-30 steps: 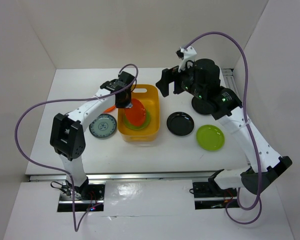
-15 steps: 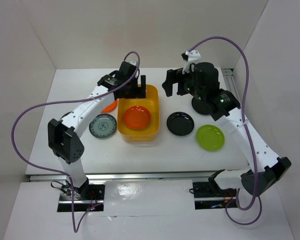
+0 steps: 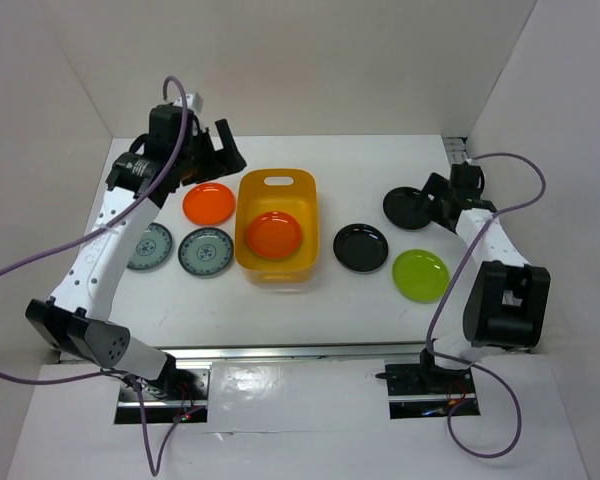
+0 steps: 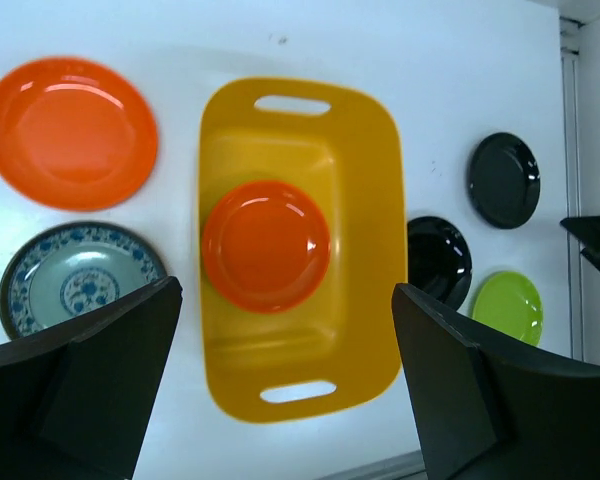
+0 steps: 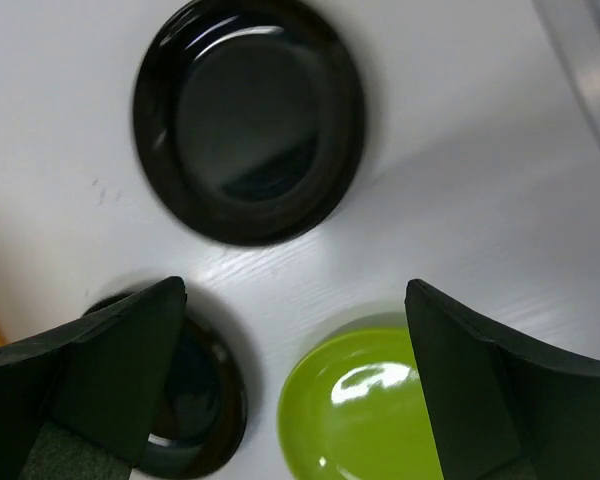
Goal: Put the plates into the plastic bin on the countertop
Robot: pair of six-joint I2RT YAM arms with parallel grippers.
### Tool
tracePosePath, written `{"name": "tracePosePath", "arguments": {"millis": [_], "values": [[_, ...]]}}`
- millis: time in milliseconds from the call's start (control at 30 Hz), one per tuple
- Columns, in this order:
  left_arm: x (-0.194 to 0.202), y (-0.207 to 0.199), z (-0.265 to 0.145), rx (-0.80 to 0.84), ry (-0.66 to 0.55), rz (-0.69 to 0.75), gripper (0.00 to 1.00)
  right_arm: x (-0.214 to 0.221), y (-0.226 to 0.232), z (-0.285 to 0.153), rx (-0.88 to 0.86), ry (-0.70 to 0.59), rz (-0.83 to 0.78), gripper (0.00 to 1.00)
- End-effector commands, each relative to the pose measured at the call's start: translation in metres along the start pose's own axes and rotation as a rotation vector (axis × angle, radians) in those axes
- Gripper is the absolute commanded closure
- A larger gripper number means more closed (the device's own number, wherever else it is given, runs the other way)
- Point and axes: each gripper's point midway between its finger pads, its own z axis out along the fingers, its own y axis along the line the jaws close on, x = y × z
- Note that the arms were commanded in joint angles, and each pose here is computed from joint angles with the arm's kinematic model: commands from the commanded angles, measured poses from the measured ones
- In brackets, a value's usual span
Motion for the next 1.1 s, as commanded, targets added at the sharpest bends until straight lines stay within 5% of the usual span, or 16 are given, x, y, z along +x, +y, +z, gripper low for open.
{"name": "tracePosePath", "arguments": {"millis": [0, 400, 700, 900, 1000, 1067], "values": [[0.009, 0.008, -0.008, 0.062, 0.042, -0.047, 0.00, -0.038, -0.020, 0.017, 0.010, -0.101, 0.126, 0.03], [0.015, -0.003, -0.025, 0.286, 0.079, -0.130, 0.00, -0.004, -0.037, 0.089, 0.055, -0.011, 0.107, 0.08], [0.018, -0.001, -0.030, 0.283, 0.074, -0.112, 0.00, 0.011, -0.032, 0.122, 0.076, 0.039, 0.073, 0.32], [0.014, 0.006, -0.032, 0.249, 0.054, -0.118, 0.00, 0.040, -0.040, 0.136, 0.113, 0.113, 0.081, 0.66], [0.014, 0.012, -0.032, 0.230, 0.053, -0.125, 0.00, 0.056, -0.050, 0.139, 0.158, 0.160, 0.086, 0.97], [0.012, 0.014, -0.031, 0.223, 0.048, -0.130, 0.00, 0.052, -0.050, 0.138, 0.168, 0.154, 0.098, 1.00]]}}
